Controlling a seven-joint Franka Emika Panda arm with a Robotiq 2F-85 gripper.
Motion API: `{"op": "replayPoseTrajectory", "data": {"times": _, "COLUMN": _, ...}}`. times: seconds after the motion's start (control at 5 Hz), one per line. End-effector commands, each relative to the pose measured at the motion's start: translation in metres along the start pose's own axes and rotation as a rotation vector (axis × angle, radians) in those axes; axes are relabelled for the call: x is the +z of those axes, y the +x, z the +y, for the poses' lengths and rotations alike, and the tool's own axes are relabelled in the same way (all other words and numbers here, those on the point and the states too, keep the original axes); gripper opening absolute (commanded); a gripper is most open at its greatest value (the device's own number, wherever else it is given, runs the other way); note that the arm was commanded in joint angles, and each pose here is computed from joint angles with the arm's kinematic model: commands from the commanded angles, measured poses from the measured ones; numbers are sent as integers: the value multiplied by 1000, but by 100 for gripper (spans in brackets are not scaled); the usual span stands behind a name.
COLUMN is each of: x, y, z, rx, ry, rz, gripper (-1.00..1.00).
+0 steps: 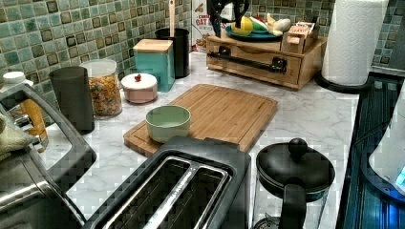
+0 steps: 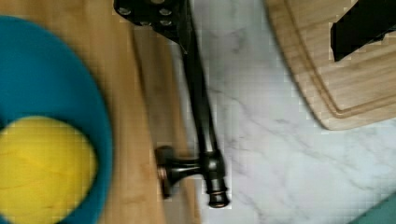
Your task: Open the drawer.
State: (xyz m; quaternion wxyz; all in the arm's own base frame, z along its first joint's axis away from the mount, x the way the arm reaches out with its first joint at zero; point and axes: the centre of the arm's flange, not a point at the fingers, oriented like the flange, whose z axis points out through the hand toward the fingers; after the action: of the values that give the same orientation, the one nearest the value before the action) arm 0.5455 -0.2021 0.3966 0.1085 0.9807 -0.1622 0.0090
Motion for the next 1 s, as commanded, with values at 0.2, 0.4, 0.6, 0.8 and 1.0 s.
{"op": "replayPoseTrajectory", "data": {"times": 0.2, "x": 8, "y": 16, "z": 38, "rx": -82, "ry": -60, "rz": 58, "gripper": 100}}
{"op": "replayPoseTrajectory", "data": {"times": 0.4, "x": 15, "y": 12, "z": 42, "rx": -51, "ry": -118, "rz": 14, "gripper": 100}}
{"op": "replayPoseTrajectory", "data": {"times": 0.6, "x": 24, "y": 3, "z": 53, "rx": -19, "ry": -122, "rz": 9, "gripper": 100}}
{"op": "replayPoseTrajectory", "data": {"times": 0.8, "x": 39, "y": -3, "z": 60, "rx": -6, "ry": -117, "rz": 34, "gripper": 100}}
{"op": "replayPoseTrajectory", "data": {"times": 1.0, "x": 61, "y": -2, "z": 62, "rx": -4, "ry": -72, "rz": 27, "gripper": 100}}
